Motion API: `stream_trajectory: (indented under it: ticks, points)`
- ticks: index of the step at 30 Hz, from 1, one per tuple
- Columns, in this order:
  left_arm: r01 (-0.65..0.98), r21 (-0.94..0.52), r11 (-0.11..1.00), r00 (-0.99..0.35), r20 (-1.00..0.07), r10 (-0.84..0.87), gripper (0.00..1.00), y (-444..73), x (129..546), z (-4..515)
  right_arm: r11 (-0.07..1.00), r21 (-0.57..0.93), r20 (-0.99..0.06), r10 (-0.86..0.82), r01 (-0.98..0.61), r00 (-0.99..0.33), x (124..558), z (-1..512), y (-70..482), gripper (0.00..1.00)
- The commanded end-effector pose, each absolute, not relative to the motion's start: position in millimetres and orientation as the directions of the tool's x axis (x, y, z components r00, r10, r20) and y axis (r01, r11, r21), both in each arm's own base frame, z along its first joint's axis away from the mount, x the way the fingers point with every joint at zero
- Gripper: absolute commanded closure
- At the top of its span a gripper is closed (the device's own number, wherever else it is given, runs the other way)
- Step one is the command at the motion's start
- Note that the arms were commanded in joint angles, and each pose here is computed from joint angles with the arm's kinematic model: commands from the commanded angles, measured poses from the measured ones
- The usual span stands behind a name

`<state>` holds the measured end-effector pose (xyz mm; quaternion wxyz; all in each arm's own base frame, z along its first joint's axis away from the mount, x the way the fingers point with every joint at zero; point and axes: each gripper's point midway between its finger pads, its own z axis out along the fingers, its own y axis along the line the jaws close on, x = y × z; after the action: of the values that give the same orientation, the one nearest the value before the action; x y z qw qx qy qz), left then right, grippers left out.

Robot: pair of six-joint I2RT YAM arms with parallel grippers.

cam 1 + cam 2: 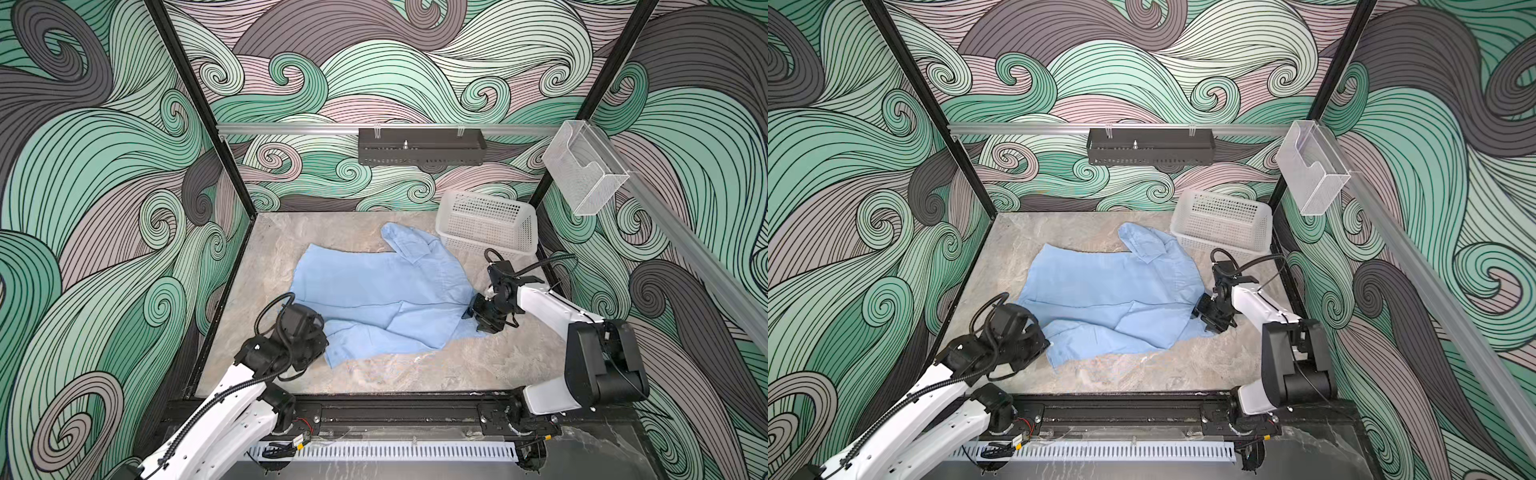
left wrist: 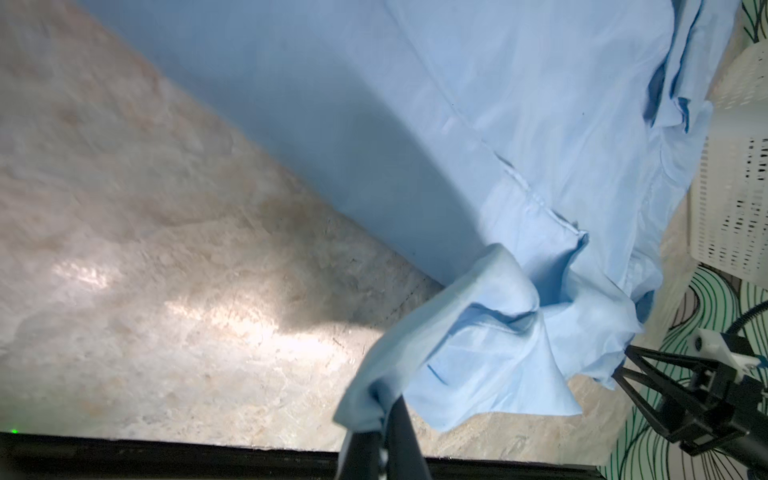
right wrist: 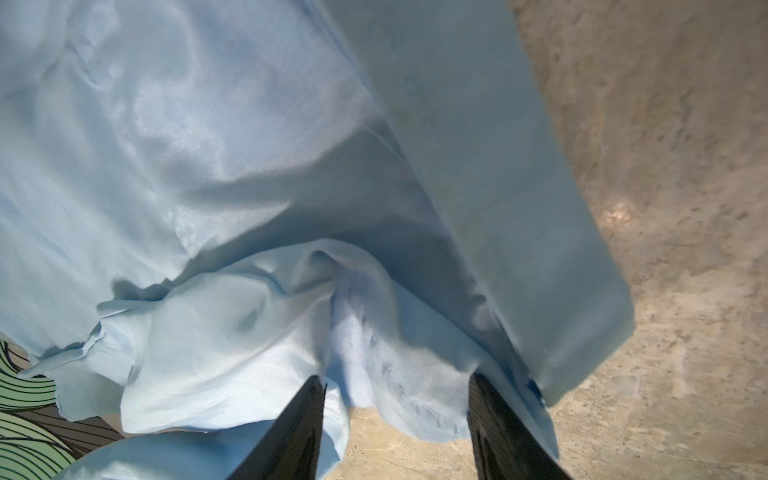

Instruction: Fold and stack the long sleeve shirts

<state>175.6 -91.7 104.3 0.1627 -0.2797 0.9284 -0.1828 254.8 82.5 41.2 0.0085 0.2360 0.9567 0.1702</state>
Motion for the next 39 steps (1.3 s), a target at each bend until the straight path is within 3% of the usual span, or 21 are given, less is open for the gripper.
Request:
stream_trajectory:
  ticks: [1, 8, 20, 25, 31, 39]
  points:
    - [-0.366, -0.31, 0.877, -0.862, -0.243, -0.445, 1.0, -79.5, 179.8, 115.3, 0.842, 0.313, 0.053, 0.447, 0.44, -0.893, 253.6, 41.1, 79.5, 0.43]
    - [-0.235, -0.35, 0.907, -0.826, -0.419, -0.376, 1.0, -76.3, 220.6, 194.7, 0.85, 0.293, 0.045, 0.445, 0.438, -0.894, 246.5, 39.3, 73.8, 0.44]
    - [0.004, -0.435, 0.901, -0.73, -0.617, -0.294, 1.0, -115.1, 321.7, 321.4, 0.84, 0.302, 0.052, 0.457, 0.45, -0.888, 251.3, 34.5, 72.9, 0.74]
    - [-0.021, -0.404, 0.915, -0.743, -0.606, -0.284, 1.0, -98.8, 315.4, 307.1, 0.845, 0.28, 0.063, 0.458, 0.456, -0.887, 246.6, 26.9, 69.9, 0.76]
    - [-0.093, -0.349, 0.932, -0.809, -0.52, -0.275, 1.0, -61.6, 282.8, 250.3, 0.847, 0.236, 0.076, 0.473, 0.476, -0.878, 236.3, 14.7, 61.9, 0.79]
    - [-0.171, -0.167, 0.971, -0.884, -0.409, -0.226, 1.0, -18.1, 266.2, 188.2, 0.837, 0.162, 0.09, 0.515, 0.523, -0.852, 227.8, 1.6, 45.5, 0.84]
